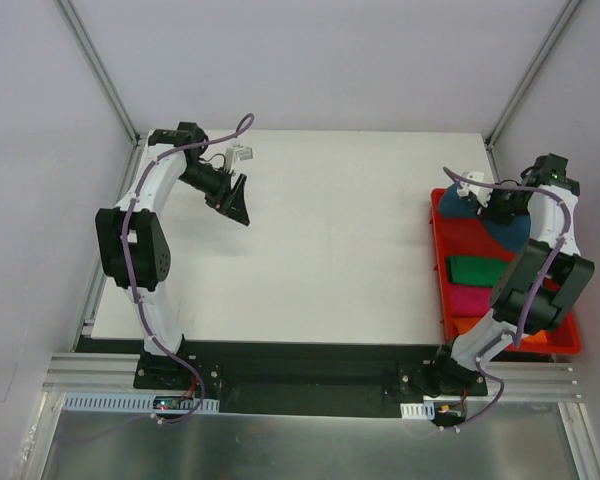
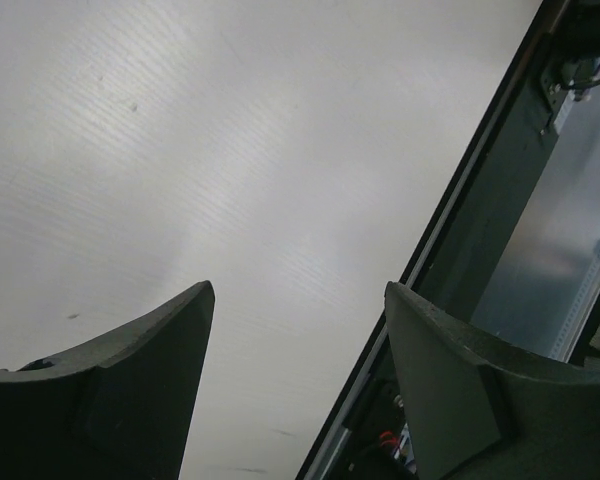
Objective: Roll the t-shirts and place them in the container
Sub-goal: Move the bin to the center of the board.
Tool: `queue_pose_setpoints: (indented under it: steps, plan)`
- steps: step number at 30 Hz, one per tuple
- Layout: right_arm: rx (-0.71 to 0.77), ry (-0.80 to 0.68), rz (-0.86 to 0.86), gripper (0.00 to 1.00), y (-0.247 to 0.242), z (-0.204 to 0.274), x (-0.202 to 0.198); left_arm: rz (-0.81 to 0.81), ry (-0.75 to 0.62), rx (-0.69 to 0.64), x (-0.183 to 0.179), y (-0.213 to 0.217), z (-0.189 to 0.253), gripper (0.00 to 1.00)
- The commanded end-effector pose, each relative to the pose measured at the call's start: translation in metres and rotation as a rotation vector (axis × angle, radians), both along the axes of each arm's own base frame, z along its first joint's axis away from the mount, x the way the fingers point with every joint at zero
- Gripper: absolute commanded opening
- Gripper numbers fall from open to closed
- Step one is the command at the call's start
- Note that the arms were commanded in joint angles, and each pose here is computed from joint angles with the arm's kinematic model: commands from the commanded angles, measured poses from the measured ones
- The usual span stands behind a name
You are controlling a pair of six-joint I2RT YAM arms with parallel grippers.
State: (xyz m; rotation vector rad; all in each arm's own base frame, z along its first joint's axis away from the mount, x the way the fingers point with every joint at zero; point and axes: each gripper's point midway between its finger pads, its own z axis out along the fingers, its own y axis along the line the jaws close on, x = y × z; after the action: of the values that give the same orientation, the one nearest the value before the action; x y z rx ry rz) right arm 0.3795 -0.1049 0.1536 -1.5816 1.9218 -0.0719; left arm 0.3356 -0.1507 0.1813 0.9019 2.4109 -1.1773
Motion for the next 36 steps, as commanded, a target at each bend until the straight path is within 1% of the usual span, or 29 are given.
queue_pose_setpoints:
  steps: [1,2,4,5,8,12,16,19,23,25,29,32,33,34,35,36]
  plan:
    - [-0.202,-0.246,0.409,0.01,-0.022,0.018,0.033,-0.09,0.027,0.152,-0.018,0.023,-0.02,0.69]
    - [-0.205,-0.244,0.436,0.01,-0.028,0.007,0.037,-0.097,0.032,0.171,-0.02,0.027,-0.023,0.69]
    - [-0.202,-0.256,0.442,0.01,-0.041,0.001,0.043,-0.108,0.052,0.202,-0.023,0.032,-0.026,0.69]
    - [-0.202,-0.25,0.469,0.01,-0.045,-0.012,0.046,-0.111,0.062,0.224,-0.024,0.035,-0.028,0.69]
    - [-0.206,-0.266,0.487,0.01,-0.051,-0.026,0.052,-0.125,0.074,0.283,-0.023,0.044,-0.034,0.68]
    - [-0.23,-0.329,0.538,0.01,-0.052,-0.036,0.06,-0.134,0.1,0.323,-0.022,0.048,-0.037,0.68]
    - [-0.239,-0.393,0.571,0.01,-0.052,-0.03,0.069,-0.142,0.108,0.32,-0.023,0.044,-0.039,0.69]
    - [-0.229,-0.478,0.607,0.01,-0.043,-0.018,0.081,-0.149,0.11,0.302,-0.023,0.037,-0.038,0.68]
    - [-0.289,-0.539,0.706,0.01,-0.037,-0.019,0.089,-0.144,0.094,0.275,-0.018,0.031,-0.033,0.68]
    - [-0.316,-0.564,0.714,0.01,-0.038,-0.016,0.097,-0.139,0.077,0.262,-0.015,0.028,-0.029,0.68]
    - [-0.276,-0.513,0.721,0.0,-0.025,-0.004,0.094,-0.123,0.065,0.228,-0.01,0.022,-0.024,0.68]
    - [-0.261,-0.44,0.709,0.01,-0.02,-0.019,0.079,-0.121,0.044,0.193,-0.006,0.013,-0.018,0.68]
    - [-0.246,-0.393,0.679,0.01,-0.021,-0.022,0.071,-0.122,0.02,0.183,-0.002,0.009,-0.012,0.67]
    - [-0.224,-0.358,0.664,0.01,-0.018,-0.03,0.063,-0.13,0.007,0.182,-0.001,0.0,-0.008,0.66]
    - [-0.212,-0.334,0.642,0.01,-0.018,-0.033,0.058,-0.098,-0.009,0.183,0.006,-0.011,-0.005,0.66]
    - [-0.216,-0.322,0.617,0.01,-0.019,-0.028,0.054,-0.081,-0.048,0.207,0.012,-0.02,0.001,0.66]
